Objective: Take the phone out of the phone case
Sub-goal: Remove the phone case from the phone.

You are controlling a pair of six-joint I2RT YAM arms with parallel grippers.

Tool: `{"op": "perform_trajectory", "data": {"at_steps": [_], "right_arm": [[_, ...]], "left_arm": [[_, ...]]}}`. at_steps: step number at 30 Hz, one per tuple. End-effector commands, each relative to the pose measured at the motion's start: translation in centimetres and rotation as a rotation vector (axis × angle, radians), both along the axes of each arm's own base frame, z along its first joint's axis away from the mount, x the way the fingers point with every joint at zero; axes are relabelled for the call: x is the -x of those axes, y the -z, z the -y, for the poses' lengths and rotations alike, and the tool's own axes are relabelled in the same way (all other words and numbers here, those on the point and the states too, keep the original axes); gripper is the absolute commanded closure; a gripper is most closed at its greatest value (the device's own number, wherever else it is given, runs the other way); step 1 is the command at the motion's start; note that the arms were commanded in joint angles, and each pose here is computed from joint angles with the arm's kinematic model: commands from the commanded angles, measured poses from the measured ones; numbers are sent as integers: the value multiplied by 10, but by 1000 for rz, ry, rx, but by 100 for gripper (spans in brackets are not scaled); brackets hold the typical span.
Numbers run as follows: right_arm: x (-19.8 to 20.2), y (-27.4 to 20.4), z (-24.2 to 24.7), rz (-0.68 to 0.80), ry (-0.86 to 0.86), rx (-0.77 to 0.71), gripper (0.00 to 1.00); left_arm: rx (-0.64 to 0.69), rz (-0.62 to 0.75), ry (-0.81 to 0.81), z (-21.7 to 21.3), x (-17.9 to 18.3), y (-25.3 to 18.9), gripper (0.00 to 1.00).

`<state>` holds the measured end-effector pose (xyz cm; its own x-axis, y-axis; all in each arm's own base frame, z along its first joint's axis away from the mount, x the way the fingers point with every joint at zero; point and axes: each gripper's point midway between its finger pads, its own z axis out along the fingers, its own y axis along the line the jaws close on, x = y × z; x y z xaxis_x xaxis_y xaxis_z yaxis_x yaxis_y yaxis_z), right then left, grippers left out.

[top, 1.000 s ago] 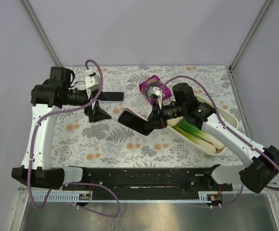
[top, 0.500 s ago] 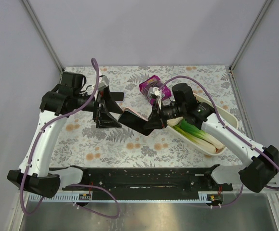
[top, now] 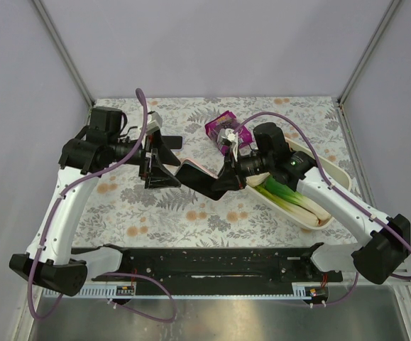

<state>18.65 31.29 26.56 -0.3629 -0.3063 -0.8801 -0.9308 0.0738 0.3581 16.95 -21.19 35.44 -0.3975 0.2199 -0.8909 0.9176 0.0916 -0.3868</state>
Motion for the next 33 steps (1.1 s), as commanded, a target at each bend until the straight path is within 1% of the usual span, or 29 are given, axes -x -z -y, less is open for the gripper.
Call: {"op": "perform_trajectory", "data": {"at_steps": [1, 17, 26, 30, 33], "right_arm": [[-4, -28, -4, 79, -17, -72, 100], [-1, -30, -5, 72, -32, -81, 100], [-2, -30, -5, 70, -28, -82, 100], [-3, -31, -6, 67, -25, -83, 100], [-2, -31, -5, 68, -26, -84, 100]], "left_arm": [[-11, 67, -18, -1, -3, 1, 8], [-28, 53, 9, 2, -3, 18, 8], [-19, 53, 55, 8, 7, 20, 9], [-32, 46, 74, 11, 10, 26, 13], [-40, 40, 87, 14, 10, 30, 20]]}}
